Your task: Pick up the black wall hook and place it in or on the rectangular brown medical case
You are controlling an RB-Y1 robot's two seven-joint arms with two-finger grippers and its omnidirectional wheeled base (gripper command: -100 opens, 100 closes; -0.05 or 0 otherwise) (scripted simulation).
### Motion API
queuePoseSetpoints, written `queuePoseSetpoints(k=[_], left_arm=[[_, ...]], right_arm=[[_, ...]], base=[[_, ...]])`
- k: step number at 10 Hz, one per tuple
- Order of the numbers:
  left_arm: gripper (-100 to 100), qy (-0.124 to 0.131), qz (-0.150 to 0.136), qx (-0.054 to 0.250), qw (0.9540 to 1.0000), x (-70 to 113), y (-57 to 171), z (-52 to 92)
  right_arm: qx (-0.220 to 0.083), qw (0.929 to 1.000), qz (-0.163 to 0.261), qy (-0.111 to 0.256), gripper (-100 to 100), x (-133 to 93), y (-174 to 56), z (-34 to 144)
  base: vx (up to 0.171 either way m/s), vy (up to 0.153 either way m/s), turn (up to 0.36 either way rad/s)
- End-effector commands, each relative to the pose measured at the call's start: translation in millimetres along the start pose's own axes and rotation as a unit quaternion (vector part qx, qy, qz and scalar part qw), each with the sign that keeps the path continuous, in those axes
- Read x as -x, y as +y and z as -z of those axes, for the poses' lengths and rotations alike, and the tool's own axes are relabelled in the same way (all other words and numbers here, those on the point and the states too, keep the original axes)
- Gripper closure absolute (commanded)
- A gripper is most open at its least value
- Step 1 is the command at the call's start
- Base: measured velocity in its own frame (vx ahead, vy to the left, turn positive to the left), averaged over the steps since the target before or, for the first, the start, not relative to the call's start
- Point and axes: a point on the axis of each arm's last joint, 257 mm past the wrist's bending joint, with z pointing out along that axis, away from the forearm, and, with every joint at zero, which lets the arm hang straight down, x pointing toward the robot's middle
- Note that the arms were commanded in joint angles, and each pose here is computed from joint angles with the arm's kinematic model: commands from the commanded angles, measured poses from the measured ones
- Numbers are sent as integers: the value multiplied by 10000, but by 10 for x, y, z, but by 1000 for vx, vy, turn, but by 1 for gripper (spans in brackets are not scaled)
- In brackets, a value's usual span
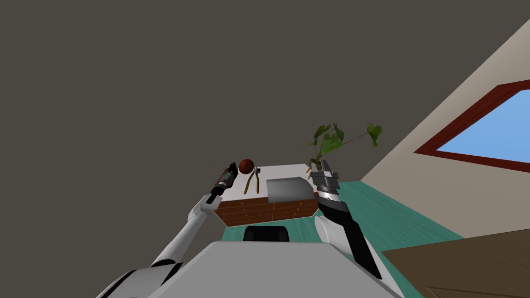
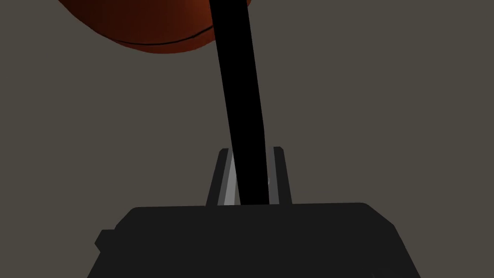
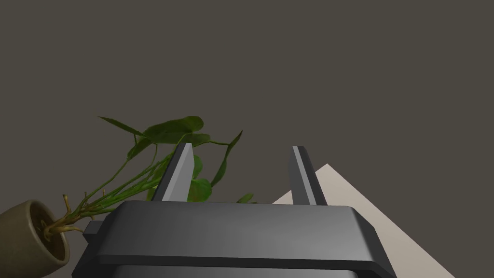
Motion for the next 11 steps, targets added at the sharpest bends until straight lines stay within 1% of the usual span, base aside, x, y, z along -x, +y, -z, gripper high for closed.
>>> queuePoseSetpoints(k=[1, 2, 3, 5, 6, 7, 11], left_arm=[[100, 18, -95, 30, 9999, 100, 96, -113], [100, 45, -158, 52, 9999, 149, 133, -169], [100, 63, -188, 64, 9998, 165, 149, -192], [100, 141, -296, 124, 9994, 207, 218, -265], [100, 105, -253, 98, 9996, 203, 191, -239], [-100, 113, -261, 111, 9995, 205, 203, -243], [-100, 113, -262, 112, 9995, 205, 205, -242]], right_arm=[[0, 10000, 0, 0, 0, 0, 0, 0], [0, 10000, 0, 0, 0, 0, 0, 0], [0, 10000, 0, 0, 0, 0, 0, 0], [0, 10000, 0, 0, 0, 0, 0, 0], [0, 10000, 0, 0, 0, 0, 0, 0], [0, 10000, -1, -1, 0, 0, 0, 0], [1, 10000, -2, -1, 0, -1, 0, 0]], base=[[32, 194, -17], [49, 223, -15], [44, 187, -5], [31, 133, 2], [15, 66, -3], [3, 14, 1], [0, 2, 0]])
